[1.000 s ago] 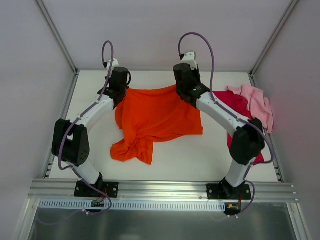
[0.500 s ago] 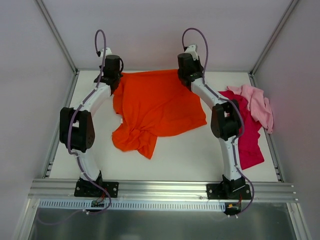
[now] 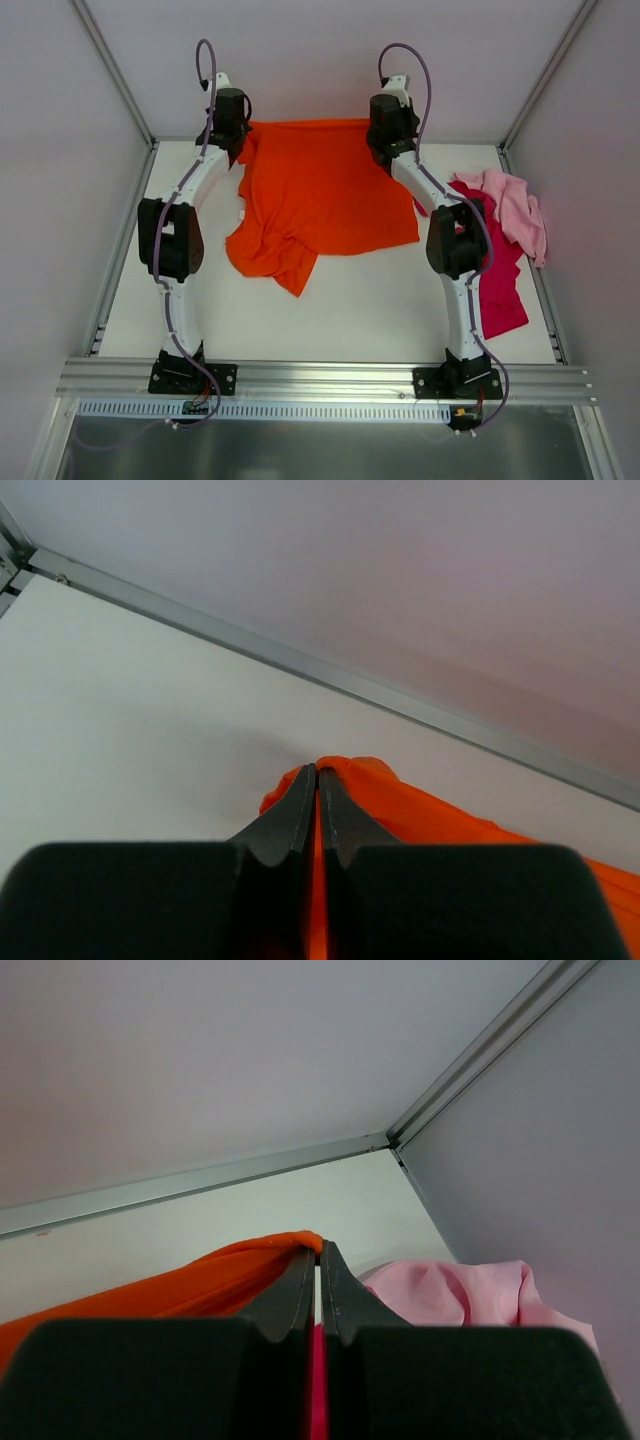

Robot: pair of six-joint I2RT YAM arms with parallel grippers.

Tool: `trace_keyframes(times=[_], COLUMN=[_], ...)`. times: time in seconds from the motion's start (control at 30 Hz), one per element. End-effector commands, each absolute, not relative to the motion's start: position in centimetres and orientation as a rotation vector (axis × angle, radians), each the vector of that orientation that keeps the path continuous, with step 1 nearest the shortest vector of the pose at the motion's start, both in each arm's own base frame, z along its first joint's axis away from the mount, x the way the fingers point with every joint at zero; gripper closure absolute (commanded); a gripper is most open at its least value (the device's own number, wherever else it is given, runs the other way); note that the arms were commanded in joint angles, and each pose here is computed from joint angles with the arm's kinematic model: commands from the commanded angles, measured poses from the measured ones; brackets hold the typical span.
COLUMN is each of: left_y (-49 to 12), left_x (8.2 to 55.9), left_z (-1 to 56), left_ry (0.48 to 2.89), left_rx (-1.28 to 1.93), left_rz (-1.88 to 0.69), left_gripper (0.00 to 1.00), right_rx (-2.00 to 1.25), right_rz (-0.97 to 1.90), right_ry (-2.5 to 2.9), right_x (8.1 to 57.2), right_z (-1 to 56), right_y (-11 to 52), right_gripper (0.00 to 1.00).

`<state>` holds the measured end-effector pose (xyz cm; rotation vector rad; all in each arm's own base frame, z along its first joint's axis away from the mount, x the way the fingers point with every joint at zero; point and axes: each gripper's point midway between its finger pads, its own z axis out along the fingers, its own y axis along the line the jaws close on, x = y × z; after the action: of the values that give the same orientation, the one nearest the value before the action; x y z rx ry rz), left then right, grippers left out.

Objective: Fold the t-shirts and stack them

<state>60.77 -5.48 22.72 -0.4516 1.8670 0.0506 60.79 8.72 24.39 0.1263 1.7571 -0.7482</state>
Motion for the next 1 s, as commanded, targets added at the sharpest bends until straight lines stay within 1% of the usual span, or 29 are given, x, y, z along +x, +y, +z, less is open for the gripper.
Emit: trace_keyframes(times=[0.0,0.13,0.3,0.37,0.53,0.63,0.7,0.77,0.87,0.9,0.93,0.97], left_y=[-3.6,-3.9,-4.7,-5.4,-5.5,-5.5,-5.7,-6.3,-8.9,-9.5,-9.7,-9.9], left_x=[61.5,61.3,60.7,60.7,60.2,60.1,59.9,59.7,58.1,57.4,56.5,54.5], left_z=[22.9,22.0,22.9,24.1,24.3,24.2,23.9,23.7,25.5,26.6,27.6,30.2], left_ry=[1.859,1.871,1.846,1.807,1.792,1.793,1.784,1.771,1.736,1.719,1.7,1.645], left_rx=[-0.457,-0.455,-0.44,-0.415,-0.416,-0.417,-0.422,-0.405,-0.355,-0.343,-0.328,-0.319], left_rz=[0.111,0.118,0.084,0.066,0.088,0.088,0.081,0.049,-0.02,-0.02,0.025,0.021], left_gripper=[1.0,1.0,1.0,1.0,1.0,1.0,1.0,1.0,1.0,1.0,1.0,1.0], right_rx=[0.251,0.259,0.276,0.265,0.25,0.263,0.314,0.3,0.263,0.26,0.256,0.225], right_rz=[-0.786,-0.786,-0.787,-0.769,-0.743,-0.763,-0.768,-0.765,-0.676,-0.672,-0.645,-0.646], right_ry=[1.671,1.669,1.666,1.656,1.667,1.647,1.59,1.596,1.634,1.641,1.622,1.623], right_x=[60.7,60.3,59.8,59.7,59.8,59.3,58.7,58.2,57.8,57.7,56.9,56.4], right_z=[27.6,27.9,27.6,27.6,26.7,27.2,28.5,27.6,28.7,28.7,30.4,30.9], right_y=[6.4,6.2,6.0,6.3,6.8,6.4,5.9,5.8,6.6,6.9,7.6,8.0], right_gripper=[0.99,0.99,0.99,0.99,0.99,0.99,0.99,0.99,0.99,0.99,0.99,0.99])
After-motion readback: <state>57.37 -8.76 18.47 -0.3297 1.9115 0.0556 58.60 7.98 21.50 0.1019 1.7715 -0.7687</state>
